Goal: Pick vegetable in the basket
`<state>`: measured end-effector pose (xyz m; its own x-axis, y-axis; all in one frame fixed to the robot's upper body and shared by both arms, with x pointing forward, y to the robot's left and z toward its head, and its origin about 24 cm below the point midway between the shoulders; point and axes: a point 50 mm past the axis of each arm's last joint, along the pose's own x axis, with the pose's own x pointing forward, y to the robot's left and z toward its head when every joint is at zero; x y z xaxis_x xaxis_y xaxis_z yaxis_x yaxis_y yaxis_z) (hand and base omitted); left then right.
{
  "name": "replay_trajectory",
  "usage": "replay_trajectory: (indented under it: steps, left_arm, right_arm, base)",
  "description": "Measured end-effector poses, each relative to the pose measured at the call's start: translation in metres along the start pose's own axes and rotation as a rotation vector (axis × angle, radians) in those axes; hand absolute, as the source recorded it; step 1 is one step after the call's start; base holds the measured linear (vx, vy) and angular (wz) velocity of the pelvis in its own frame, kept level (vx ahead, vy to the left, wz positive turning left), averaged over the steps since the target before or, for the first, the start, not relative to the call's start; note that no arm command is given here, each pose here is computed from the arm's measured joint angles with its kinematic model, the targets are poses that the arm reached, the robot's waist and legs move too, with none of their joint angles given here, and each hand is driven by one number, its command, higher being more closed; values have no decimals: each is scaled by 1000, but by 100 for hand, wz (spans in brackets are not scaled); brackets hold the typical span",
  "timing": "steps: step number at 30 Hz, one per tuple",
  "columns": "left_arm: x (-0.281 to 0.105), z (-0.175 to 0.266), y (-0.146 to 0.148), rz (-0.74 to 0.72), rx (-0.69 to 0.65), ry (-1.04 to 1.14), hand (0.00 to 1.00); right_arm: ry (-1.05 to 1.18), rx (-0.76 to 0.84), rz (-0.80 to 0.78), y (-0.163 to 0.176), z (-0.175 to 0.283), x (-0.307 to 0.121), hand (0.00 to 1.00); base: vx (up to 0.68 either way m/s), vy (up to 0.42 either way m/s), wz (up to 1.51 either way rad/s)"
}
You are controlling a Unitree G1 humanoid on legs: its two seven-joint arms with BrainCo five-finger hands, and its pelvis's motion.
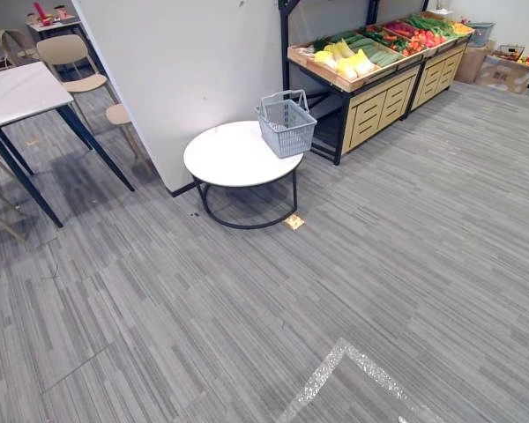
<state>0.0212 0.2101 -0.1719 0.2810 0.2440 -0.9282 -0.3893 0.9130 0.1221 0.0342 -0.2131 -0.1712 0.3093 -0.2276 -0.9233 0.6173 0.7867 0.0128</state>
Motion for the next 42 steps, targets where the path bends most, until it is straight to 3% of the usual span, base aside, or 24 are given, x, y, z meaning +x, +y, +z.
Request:
replay_trajectory:
  steps: [32,42]
  left_arm:
    - [0,1,0,10,-35,-11,0]
    - [1,6,-2,-7,12,-25,0]
  right_arm:
    - [-18,-70,-4,0,1,-1,0]
    - [-16,-72,-6,-1,1,-1,0]
  base:
    - [-22,-23,-1]
    - [-26,-26,6]
